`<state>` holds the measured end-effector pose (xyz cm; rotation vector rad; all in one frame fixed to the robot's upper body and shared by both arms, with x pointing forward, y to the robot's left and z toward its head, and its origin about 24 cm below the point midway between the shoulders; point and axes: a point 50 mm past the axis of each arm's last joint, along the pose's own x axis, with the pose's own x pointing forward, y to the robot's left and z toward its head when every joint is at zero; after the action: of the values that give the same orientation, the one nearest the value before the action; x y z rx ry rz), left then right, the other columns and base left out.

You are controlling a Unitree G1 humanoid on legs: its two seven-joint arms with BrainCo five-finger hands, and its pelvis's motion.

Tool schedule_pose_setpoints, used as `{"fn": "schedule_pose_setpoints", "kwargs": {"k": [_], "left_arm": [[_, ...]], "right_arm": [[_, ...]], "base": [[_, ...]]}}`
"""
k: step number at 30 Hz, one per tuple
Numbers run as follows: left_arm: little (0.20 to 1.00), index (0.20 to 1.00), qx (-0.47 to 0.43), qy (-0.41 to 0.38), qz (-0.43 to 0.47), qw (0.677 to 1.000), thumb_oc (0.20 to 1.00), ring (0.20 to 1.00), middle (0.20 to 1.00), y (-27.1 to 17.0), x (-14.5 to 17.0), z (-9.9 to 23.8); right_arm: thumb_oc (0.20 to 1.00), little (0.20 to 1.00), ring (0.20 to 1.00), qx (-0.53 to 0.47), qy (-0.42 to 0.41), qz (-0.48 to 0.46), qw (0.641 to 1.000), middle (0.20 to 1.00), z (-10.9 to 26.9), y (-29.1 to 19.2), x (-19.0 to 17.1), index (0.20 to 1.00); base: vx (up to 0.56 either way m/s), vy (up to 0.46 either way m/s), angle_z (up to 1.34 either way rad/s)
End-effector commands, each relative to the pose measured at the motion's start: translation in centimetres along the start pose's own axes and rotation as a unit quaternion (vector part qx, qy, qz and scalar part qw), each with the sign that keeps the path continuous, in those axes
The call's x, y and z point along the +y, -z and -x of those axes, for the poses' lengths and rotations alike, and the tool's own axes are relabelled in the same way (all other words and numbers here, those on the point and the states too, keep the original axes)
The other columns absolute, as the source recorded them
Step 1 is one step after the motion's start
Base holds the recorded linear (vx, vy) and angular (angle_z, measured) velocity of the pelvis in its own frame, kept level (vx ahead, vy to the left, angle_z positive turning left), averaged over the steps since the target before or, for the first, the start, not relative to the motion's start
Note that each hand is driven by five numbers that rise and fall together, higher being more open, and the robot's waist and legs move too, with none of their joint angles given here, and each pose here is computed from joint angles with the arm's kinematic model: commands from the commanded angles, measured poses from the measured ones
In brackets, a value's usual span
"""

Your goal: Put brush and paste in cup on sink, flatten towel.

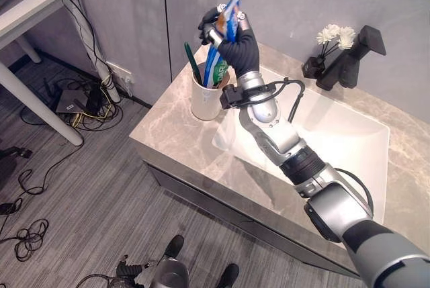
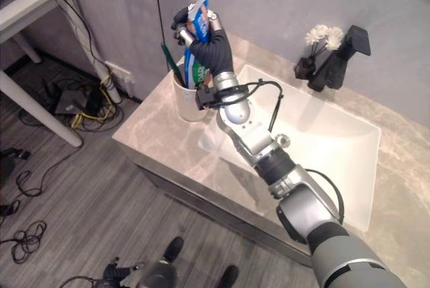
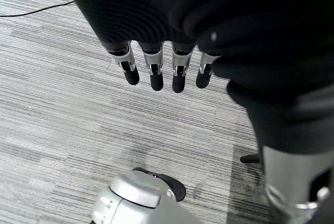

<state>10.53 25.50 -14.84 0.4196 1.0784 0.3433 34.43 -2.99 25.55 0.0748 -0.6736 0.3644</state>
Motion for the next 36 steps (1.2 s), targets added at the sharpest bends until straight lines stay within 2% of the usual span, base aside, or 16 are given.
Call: {"fn": "schedule_pose_setpoints", "kwargs": {"k": [1, 14, 18, 21, 22, 23, 24, 25, 26, 28, 30, 33, 34, 35, 36], "left_arm": [[1.0, 1.0, 0.024, -0.033, -0.018, 0.999, 1.0, 1.0, 1.0, 0.9, 1.8, -0.4], [1.0, 1.0, 0.034, 0.001, -0.069, 0.997, 1.0, 1.0, 1.0, 1.6, 0.1, 0.1], [1.0, 1.0, -0.001, 0.022, -0.097, 0.995, 1.0, 1.0, 1.0, 0.0, -1.2, 0.1], [1.0, 1.0, -0.007, 0.023, -0.098, 0.995, 1.0, 1.0, 1.0, -0.3, -1.4, 0.1], [1.0, 1.0, -0.027, 0.029, -0.099, 0.994, 1.0, 1.0, 1.0, -1.2, -1.8, 0.1], [1.0, 1.0, -0.05, 0.035, -0.096, 0.994, 1.0, 1.0, 1.0, -2.0, -2.2, 0.2], [1.0, 1.0, -0.05, 0.035, -0.096, 0.993, 1.0, 1.0, 1.0, -2.1, -2.2, 0.2], [1.0, 1.0, -0.063, 0.039, -0.098, 0.992, 1.0, 1.0, 1.0, -2.6, -2.3, 0.2], [1.0, 1.0, -0.103, 0.057, -0.098, 0.988, 1.0, 1.0, 1.0, -3.9, -2.8, 0.4], [1.0, 1.0, -0.112, 0.061, -0.094, 0.987, 1.0, 1.0, 1.0, -4.3, -2.9, 0.4], [1.0, 1.0, -0.137, 0.08, -0.098, 0.982, 1.0, 1.0, 1.0, -5.0, -3.5, 0.7], [1.0, 1.0, -0.186, 0.117, -0.094, 0.971, 1.0, 1.0, 1.0, -6.7, -4.0, 1.3], [1.0, 1.0, -0.188, 0.12, -0.097, 0.97, 1.0, 1.0, 1.0, -6.6, -4.0, 1.4], [1.0, 1.0, -0.208, 0.132, -0.103, 0.964, 1.0, 1.0, 1.0, -7.2, -4.1, 1.7], [1.0, 1.0, -0.231, 0.142, -0.108, 0.956, 1.0, 1.0, 1.0, -7.8, -3.9, 2.1]], "right_arm": [[1.0, 1.0, 1.0, -0.076, -0.03, 0.004, 0.997, 1.0, -1.5, -3.6, 0.9, 1.0], [1.0, 1.0, 1.0, -0.12, 0.033, -0.01, 0.992, 1.0, -1.7, -5.3, -0.1, 1.0], [1.0, 1.0, 1.0, -0.188, 0.074, -0.036, 0.979, 1.0, -1.5, -8.2, -1.2, 1.0], [1.0, 1.0, 1.0, -0.198, 0.078, -0.035, 0.976, 1.0, -1.3, -8.6, -1.5, 1.0], [1.0, 1.0, 1.0, -0.23, 0.086, -0.024, 0.969, 1.0, -0.9, -10.0, -2.3, 1.0], [1.0, 1.0, 1.0, -0.277, 0.097, 0.034, 0.955, 1.0, 0.1, -12.1, -3.9, 1.0], [1.0, 1.0, 1.0, -0.277, 0.097, 0.035, 0.955, 1.0, 0.1, -12.1, -4.0, 1.0], [1.0, 1.0, 1.0, -0.298, 0.109, 0.076, 0.945, 1.0, 0.7, -13.0, -5.0, 1.0], [1.0, 1.0, 1.0, -0.327, 0.136, 0.193, 0.915, 1.0, 2.2, -14.5, -7.6, 1.0], [1.0, 1.0, 1.0, -0.327, 0.153, 0.216, 0.907, 1.0, 3.0, -14.6, -8.8, 1.0], [1.0, 1.0, 1.0, -0.318, 0.201, 0.307, 0.874, 1.0, 5.3, -15.0, -12.1, 1.0], [1.0, 1.0, 1.0, -0.25, 0.301, 0.491, 0.778, 1.0, 11.3, -15.7, -18.6, 1.0], [1.0, 1.0, 1.0, -0.255, 0.319, 0.485, 0.773, 1.0, 12.0, -16.0, -19.0, 1.0], [1.0, 1.0, 1.0, -0.244, 0.36, 0.504, 0.746, 1.0, 13.0, -16.2, -20.5, 1.0], [1.0, 1.0, 1.0, -0.169, 0.406, 0.571, 0.694, 1.0, 15.6, -15.6, -23.8, 1.0]], "base": [[0.0, 0.0, 0.0], [0.0, 0.001, -0.07], [-0.01, 0.021, -0.13], [-0.03, 0.016, -0.27], [-0.05, 0.024, -0.47], [-0.06, 0.027, -0.43], [-0.04, 0.018, -0.48], [-0.08, 0.02, -0.51], [-0.05, 0.019, -0.44], [-0.01, 0.009, -0.33], [0.0, 0.001, -0.44], [-0.04, -0.017, -0.14], [0.0, -0.02, -0.15], [0.0, -0.023, -0.18], [-0.02, -0.039, -0.33]]}}
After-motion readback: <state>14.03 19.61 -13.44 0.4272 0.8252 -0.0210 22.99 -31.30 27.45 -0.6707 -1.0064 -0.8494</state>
